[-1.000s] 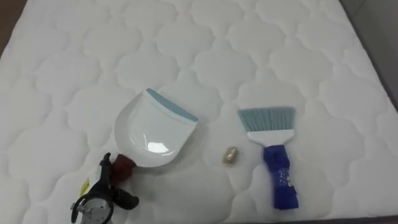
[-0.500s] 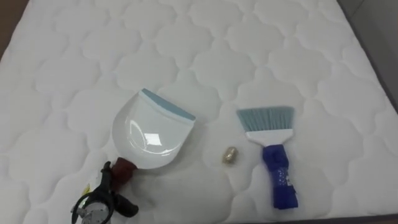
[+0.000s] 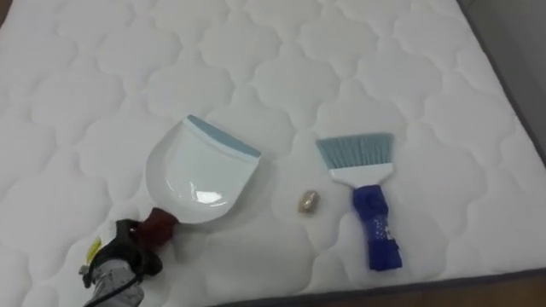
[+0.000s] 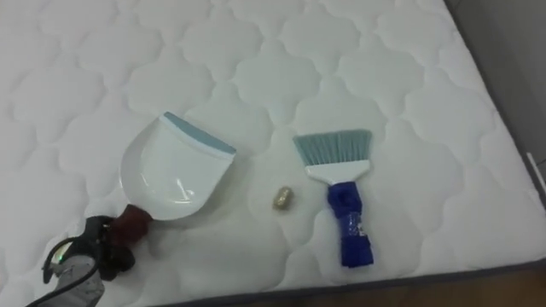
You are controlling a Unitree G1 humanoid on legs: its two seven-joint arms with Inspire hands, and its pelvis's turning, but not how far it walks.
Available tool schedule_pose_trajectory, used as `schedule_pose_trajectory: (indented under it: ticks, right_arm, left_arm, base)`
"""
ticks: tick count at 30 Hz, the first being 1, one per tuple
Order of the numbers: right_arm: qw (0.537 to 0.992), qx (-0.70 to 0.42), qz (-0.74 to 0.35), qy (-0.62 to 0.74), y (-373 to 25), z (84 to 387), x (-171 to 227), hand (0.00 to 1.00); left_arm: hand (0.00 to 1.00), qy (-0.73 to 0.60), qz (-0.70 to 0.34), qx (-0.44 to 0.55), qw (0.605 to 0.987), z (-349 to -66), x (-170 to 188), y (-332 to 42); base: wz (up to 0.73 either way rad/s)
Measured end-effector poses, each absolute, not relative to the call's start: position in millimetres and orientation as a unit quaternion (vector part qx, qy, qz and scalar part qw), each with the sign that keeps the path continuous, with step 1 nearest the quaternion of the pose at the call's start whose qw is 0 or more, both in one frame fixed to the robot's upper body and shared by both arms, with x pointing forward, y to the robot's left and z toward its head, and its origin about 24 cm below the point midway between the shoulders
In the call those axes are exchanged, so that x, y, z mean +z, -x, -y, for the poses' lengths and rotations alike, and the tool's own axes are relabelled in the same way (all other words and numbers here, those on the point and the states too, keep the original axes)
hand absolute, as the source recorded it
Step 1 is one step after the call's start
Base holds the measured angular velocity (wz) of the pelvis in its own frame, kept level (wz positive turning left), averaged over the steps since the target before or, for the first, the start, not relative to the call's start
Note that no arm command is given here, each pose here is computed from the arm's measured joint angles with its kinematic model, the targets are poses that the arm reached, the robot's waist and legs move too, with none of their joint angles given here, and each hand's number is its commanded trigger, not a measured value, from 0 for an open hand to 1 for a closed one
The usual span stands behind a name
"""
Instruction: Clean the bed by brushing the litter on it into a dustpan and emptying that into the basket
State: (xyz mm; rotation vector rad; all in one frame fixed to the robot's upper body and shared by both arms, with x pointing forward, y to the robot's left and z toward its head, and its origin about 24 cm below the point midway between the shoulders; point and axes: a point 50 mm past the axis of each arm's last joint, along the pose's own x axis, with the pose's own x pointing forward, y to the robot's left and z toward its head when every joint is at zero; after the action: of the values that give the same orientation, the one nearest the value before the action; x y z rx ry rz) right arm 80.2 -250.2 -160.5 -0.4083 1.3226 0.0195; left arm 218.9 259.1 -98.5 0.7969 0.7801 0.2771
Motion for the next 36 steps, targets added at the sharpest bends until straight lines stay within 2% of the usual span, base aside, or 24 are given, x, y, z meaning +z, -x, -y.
schedule_pose_trajectory:
  ticks: [4, 7, 26, 36]
  right_arm:
    - [0.769, 0.012, -0.606, 0.204, -82, 251, -160, 0.00]
    - [0.769, 0.007, -0.605, 0.208, -82, 252, -160, 0.00]
    - [0.789, -0.034, -0.587, 0.178, -89, 253, -157, 0.00]
    - [0.833, -0.168, -0.526, 0.029, -105, 261, -148, 0.00]
  left_arm:
    - [1.00, -0.379, -0.392, 0.128, 0.829, -260, -102, -215]
    - [1.00, -0.371, -0.390, 0.120, 0.834, -252, -104, -217]
    - [1.00, -0.362, -0.389, 0.124, 0.838, -251, -103, -219]
    - [1.00, -0.426, -0.353, 0.119, 0.825, -261, -97, -218]
  base:
    - [0.00]
    - [0.00]
    - [0.00]
    - [0.01]
